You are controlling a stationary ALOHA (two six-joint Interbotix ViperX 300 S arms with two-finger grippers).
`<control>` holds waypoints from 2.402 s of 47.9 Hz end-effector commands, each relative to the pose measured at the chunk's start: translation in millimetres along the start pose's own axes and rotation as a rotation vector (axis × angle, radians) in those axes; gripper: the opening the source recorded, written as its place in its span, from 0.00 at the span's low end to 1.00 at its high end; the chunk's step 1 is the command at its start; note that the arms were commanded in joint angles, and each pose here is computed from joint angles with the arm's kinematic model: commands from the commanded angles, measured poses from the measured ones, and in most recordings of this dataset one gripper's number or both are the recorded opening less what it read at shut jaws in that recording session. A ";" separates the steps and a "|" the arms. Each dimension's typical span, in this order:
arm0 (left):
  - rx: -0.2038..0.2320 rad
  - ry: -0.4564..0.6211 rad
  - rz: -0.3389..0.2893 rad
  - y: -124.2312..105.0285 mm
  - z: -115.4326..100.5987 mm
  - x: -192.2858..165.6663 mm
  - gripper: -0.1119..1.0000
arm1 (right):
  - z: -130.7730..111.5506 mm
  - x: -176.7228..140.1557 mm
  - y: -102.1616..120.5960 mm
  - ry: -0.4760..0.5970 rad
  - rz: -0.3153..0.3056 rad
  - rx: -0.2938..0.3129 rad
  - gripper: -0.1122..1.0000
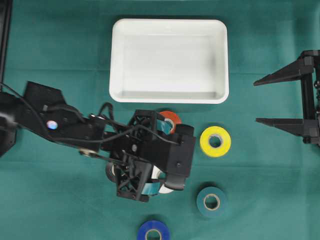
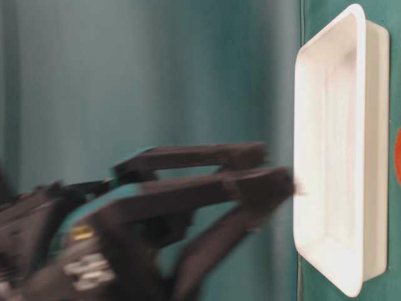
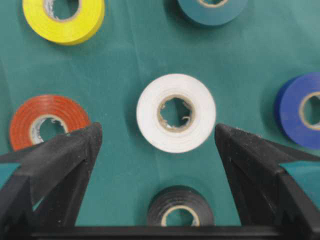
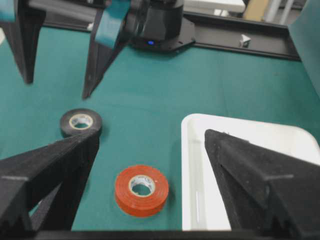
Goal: Pick up the tape from a random location and place it into the white case.
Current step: 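Lower the left gripper and close it on the white tape roll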
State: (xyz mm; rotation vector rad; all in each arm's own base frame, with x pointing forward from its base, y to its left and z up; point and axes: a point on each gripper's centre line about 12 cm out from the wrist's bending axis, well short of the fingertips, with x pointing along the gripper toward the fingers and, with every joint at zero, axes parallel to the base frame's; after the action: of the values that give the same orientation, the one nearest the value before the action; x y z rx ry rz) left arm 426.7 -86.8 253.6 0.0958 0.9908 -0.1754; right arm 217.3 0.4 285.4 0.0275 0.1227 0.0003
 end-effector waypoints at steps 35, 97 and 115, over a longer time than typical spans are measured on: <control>-0.001 0.046 0.004 2.6 -29.1 85.4 1.00 | 5.1 4.6 -0.2 -0.003 -0.001 -0.006 0.92; 0.013 0.135 0.006 4.7 -54.2 120.4 0.31 | 1.6 7.1 -0.2 0.012 -0.001 -0.007 0.92; 0.015 0.140 0.003 2.5 -53.5 118.7 0.31 | 0.5 7.1 -0.3 0.021 -0.002 -0.007 0.92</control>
State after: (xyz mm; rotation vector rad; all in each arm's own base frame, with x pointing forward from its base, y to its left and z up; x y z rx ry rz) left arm 444.6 -84.9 110.5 0.1233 1.1579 -0.1694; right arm 222.3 0.4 278.0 0.0214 0.1580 0.0007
